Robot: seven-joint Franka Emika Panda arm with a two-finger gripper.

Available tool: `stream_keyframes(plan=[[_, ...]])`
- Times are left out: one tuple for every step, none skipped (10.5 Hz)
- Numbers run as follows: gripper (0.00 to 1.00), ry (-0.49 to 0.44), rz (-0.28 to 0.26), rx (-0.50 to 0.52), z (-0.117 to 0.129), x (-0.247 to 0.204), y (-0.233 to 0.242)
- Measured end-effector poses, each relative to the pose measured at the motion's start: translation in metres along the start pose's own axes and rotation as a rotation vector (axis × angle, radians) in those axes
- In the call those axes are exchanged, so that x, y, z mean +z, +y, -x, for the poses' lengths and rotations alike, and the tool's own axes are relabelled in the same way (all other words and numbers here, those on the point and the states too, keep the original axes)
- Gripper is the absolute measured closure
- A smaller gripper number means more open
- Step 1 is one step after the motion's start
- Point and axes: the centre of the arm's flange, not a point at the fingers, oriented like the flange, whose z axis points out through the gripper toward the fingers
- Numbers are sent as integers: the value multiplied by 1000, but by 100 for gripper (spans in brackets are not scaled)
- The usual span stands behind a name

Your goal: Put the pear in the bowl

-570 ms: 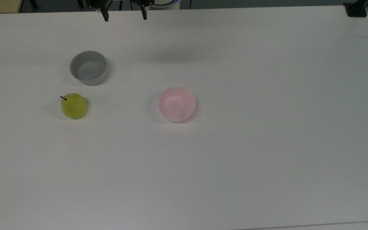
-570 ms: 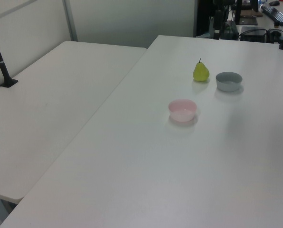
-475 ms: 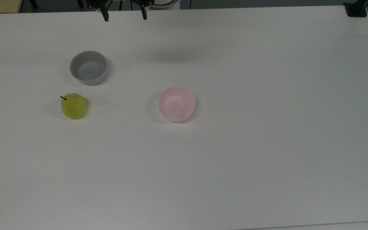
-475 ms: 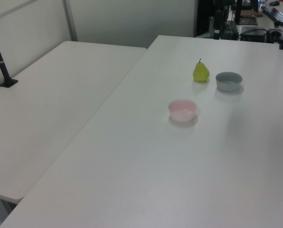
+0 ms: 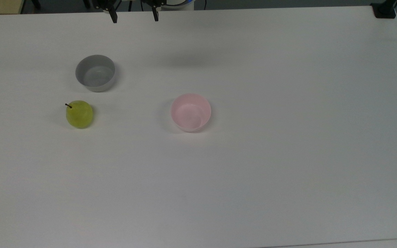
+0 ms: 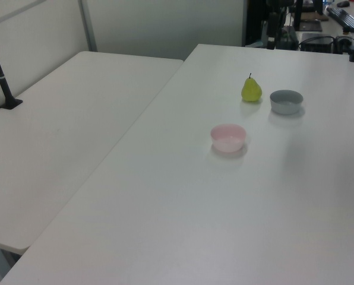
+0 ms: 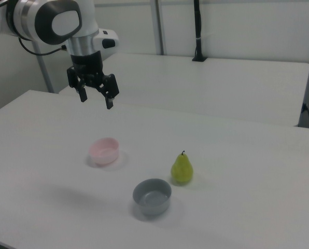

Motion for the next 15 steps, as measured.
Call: stream_keyframes(plan=[[0,0,0,0,0,0,0],[0,0,0,0,0,0,0],[0,0,0,1,0,0,0],[0,0,1,-9,0,0,2],[0,0,2,-40,1,0,5],[0,1,3,-92,1,-1,11],[0,2,4,-147,2,-1,18],[0,0,14,-196,3,-2,26],[0,-6,37,-228,5,-3,36],[0,-17,70,-240,6,-3,45],[0,-33,100,-239,7,0,53],[0,-50,113,-228,6,6,63],[0,-48,117,-212,2,13,74],[0,-26,127,-196,-4,21,87],[0,0,139,-179,-12,30,101]])
